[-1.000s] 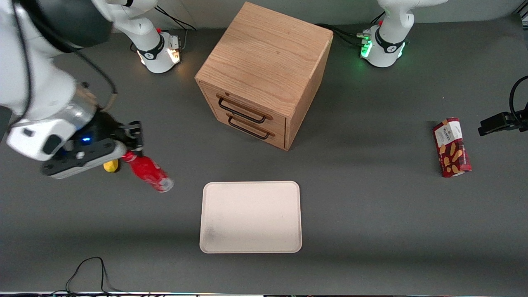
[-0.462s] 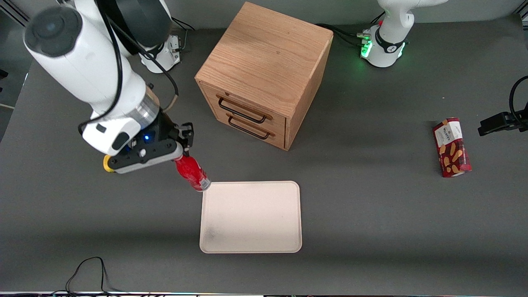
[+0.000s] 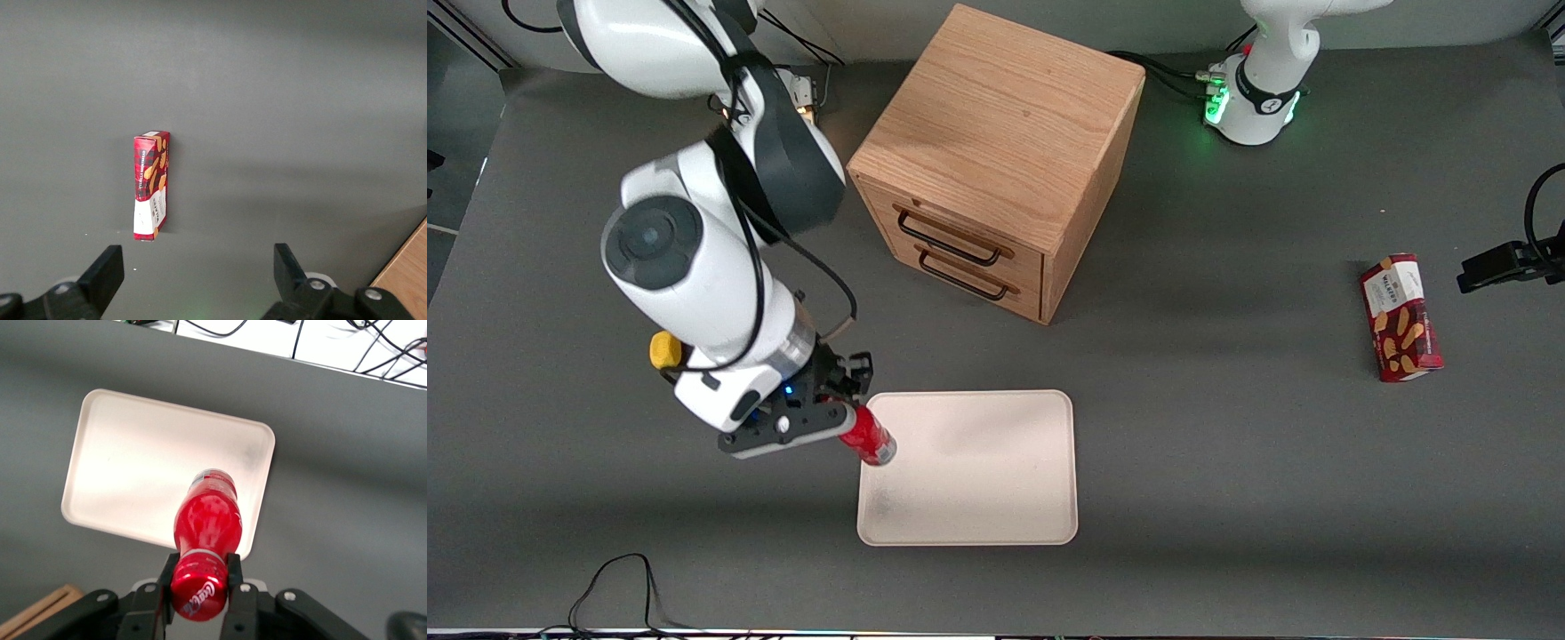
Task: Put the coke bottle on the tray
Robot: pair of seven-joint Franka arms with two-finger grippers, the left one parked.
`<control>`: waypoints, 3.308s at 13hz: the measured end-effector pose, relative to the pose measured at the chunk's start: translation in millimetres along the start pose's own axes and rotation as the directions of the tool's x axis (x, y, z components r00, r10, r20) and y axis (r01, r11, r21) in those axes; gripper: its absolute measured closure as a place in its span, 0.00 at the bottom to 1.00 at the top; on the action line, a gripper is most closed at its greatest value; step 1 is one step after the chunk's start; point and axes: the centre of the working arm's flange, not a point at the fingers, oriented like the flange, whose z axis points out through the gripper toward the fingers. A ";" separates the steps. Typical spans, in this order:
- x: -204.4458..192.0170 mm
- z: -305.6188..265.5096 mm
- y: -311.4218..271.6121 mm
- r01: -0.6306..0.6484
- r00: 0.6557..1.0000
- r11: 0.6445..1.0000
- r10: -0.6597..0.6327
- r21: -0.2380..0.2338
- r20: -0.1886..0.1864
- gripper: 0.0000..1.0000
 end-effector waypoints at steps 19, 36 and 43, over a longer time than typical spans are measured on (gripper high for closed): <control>16.3 181.6 16.4 0.041 0.998 0.999 -0.040 -0.026 0.056 0.68; 6.6 60.5 30.8 -0.098 0.994 0.995 0.099 -0.016 0.052 0.00; -108.8 -140.5 139.6 -0.259 0.961 0.966 0.257 0.014 0.103 0.00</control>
